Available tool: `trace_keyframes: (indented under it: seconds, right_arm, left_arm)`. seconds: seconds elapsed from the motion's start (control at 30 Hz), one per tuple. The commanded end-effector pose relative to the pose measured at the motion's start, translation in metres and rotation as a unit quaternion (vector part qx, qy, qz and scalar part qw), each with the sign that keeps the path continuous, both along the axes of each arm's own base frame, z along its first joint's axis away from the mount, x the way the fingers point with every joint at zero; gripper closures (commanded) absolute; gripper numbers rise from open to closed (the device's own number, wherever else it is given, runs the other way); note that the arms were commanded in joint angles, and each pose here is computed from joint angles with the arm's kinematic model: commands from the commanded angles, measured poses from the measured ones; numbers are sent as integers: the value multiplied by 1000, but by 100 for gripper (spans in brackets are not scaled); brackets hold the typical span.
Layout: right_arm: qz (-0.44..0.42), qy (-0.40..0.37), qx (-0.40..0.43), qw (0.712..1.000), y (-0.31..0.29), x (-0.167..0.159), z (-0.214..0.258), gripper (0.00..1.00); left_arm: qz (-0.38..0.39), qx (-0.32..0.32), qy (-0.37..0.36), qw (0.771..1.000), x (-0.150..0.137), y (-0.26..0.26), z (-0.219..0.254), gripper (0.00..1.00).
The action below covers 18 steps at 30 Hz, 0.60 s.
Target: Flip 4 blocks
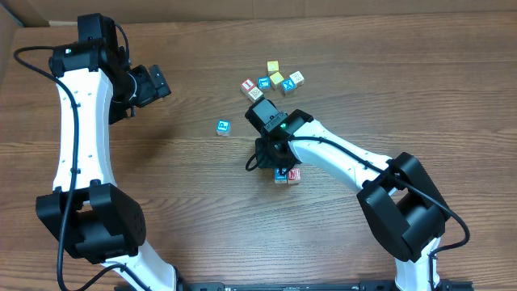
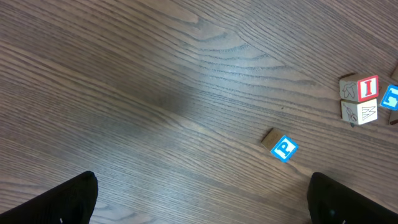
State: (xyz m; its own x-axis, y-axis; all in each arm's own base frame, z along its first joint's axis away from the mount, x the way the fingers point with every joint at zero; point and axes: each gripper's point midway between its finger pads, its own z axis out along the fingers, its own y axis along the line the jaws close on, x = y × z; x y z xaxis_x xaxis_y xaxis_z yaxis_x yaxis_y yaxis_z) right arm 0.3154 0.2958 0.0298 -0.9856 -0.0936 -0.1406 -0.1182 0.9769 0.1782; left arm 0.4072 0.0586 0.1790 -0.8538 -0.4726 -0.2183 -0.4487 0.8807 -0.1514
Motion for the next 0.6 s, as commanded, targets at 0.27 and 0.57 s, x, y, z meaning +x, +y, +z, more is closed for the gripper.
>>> trace_keyframes:
  seconds: [0.27, 0.57]
  right_arm:
    - [54, -5, -24, 998, 19, -26, 1, 93]
    - [47, -19, -74, 996, 6, -30, -1, 93]
  left_arm:
    - [8, 0, 7, 1000, -1, 1, -4, 0]
    - [8, 0, 7, 1000, -1, 1, -4, 0]
